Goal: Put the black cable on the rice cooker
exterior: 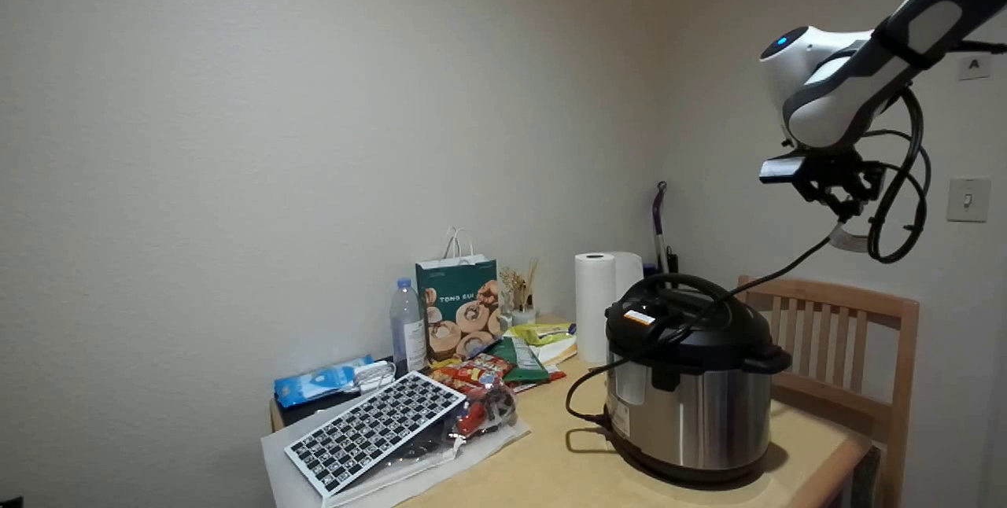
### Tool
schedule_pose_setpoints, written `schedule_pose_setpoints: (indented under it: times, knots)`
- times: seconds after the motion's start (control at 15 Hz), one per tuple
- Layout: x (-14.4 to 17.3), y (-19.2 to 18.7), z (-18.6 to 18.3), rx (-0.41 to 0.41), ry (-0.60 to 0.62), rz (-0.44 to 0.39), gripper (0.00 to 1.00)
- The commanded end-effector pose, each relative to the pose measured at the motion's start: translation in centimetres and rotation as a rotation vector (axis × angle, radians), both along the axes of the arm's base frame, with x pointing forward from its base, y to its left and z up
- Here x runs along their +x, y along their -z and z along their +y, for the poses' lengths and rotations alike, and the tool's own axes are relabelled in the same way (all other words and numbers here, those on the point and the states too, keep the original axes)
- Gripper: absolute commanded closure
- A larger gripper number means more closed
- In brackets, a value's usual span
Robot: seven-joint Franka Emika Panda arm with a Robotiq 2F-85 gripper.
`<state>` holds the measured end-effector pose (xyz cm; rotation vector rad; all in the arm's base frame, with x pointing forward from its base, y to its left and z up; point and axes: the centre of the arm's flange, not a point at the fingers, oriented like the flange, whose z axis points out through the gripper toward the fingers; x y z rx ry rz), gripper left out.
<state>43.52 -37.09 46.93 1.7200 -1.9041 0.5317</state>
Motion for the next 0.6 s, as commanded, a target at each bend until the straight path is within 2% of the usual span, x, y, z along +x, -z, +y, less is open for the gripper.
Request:
schedule_pose_setpoints:
  times: [0.0, 0.33, 0.4, 0.53]
  knots:
    - [-0.1, 0.7, -0.7, 0.011, 0.019, 0.006, 0.71]
    - [0.7, 1.9, -1.5, 0.016, 0.034, 0.023, 0.71]
    - [0.7, 1.9, -1.5, 0.015, 0.034, 0.023, 0.89]
    - [1.9, 2.4, -1.9, 0.061, -0.133, -0.023, 0.89]
